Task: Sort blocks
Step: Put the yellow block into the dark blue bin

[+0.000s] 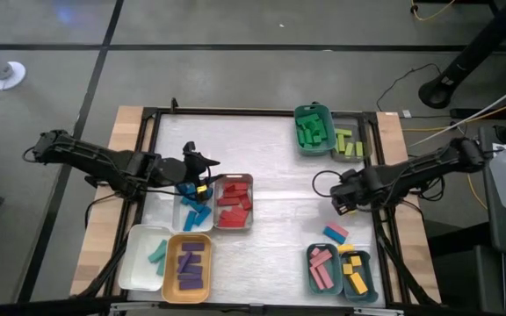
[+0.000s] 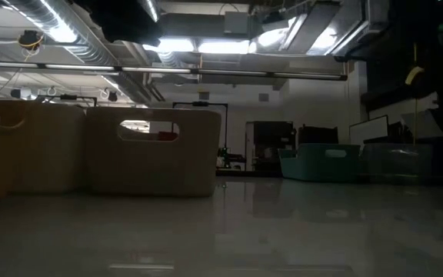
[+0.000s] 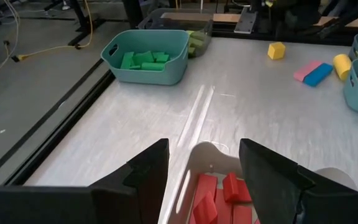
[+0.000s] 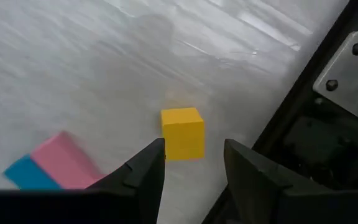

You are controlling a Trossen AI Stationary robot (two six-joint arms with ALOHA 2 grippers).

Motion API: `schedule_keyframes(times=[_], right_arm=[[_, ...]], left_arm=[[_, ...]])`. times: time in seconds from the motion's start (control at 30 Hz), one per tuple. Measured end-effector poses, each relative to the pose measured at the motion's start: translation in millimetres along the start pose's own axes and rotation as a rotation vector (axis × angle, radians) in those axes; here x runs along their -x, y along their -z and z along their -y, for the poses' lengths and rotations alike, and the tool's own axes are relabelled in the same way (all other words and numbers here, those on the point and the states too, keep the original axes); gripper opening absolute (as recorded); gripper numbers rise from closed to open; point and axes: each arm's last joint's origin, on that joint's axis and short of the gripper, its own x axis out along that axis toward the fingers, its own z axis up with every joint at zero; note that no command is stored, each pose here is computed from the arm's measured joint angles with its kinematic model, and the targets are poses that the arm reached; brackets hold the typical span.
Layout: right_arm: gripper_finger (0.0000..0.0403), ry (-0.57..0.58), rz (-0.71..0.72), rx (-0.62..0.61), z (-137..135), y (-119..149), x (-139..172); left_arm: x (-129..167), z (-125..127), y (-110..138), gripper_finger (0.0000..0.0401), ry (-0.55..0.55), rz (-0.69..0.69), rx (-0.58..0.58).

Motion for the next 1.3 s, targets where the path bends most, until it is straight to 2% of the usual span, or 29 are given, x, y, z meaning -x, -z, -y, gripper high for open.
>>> schedule_keyframes(times=[0.23, 0.43, 0.67, 0.77, 1.13, 1.3], right_arm=[[0.0165, 0.122, -0.052, -0.001, -13, -2, -16], [0.0165, 0.165, -0.104, 0.05, -19, -3, -25], [0.0165, 0.092, -0.099, 0.077, -26, -4, -26], [0.0165, 0.112, -0.109, 0.067, -22, -3, -33], [0.0165, 0.066, -0.133, 0.067, -18, -1, -55], [0.0163, -0.007, -0.144, 0.081, -24, -2, -58]], left_arm=[[0, 0, 1, 0.0184, -0.001, -0.006, -0.004], [0, 0, 3, 0.0184, -0.004, -0.025, -0.015], [0, -1, 4, 0.0184, -0.006, -0.032, -0.014], [0, -1, 4, 0.0184, -0.007, -0.039, -0.017], [0, -1, 5, 0.0184, -0.009, -0.044, -0.004], [0, -1, 5, 0.0184, -0.009, -0.046, 0.004]])
